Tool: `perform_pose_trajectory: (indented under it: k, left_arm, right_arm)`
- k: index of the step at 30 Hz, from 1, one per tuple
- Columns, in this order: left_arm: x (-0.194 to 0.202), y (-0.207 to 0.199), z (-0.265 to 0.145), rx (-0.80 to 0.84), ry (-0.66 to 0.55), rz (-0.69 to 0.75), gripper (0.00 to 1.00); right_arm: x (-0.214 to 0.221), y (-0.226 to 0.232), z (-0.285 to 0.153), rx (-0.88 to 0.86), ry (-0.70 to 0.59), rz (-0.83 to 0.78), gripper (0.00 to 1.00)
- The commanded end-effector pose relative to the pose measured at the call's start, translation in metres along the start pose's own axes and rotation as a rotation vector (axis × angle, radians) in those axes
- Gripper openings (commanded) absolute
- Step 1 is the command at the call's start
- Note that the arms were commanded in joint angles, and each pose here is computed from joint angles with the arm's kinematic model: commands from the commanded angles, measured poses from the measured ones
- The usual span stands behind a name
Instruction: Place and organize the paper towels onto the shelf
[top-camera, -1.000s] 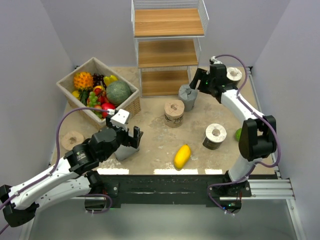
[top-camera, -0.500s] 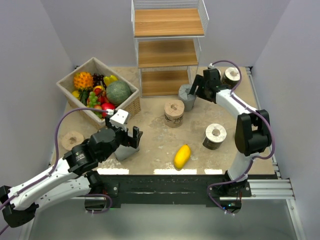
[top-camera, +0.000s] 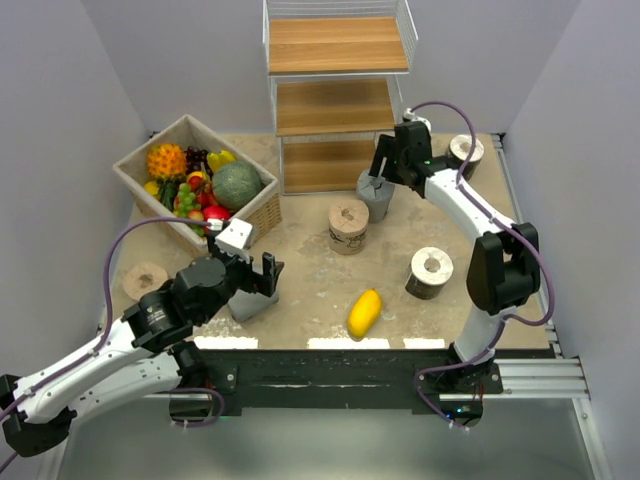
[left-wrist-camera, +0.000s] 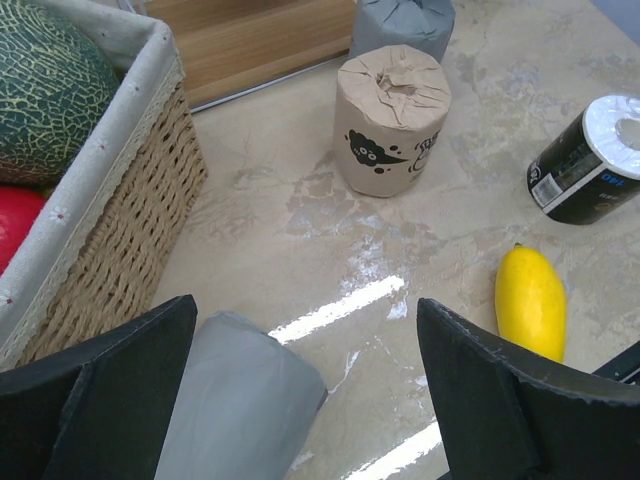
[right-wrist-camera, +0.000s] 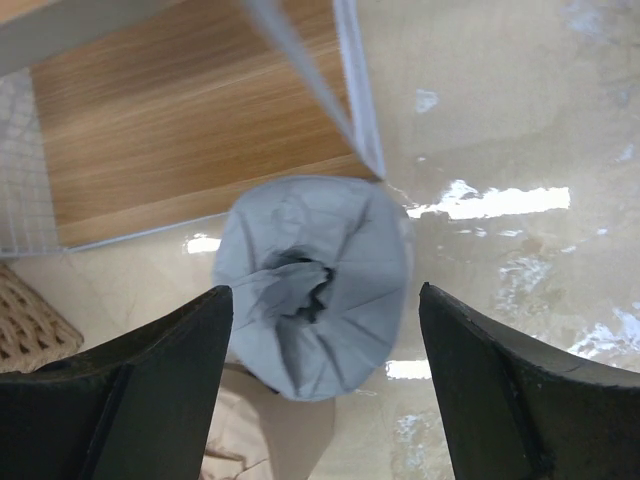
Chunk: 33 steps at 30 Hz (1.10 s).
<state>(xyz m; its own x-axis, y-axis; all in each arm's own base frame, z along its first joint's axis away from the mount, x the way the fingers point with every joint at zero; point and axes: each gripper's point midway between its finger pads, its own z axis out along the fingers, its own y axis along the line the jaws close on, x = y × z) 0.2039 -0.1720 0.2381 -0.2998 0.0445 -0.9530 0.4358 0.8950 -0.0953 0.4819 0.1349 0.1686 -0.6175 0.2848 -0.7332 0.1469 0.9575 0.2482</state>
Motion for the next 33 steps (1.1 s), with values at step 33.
perform_pose_trajectory:
  k: [33]
  left_arm:
    - [-0.02, 0.003, -0.01, 0.008, -0.086, -0.028, 0.96]
  right_arm:
    - [0.039, 0.051, 0.033, 0.034, 0.03, -0.291, 0.67]
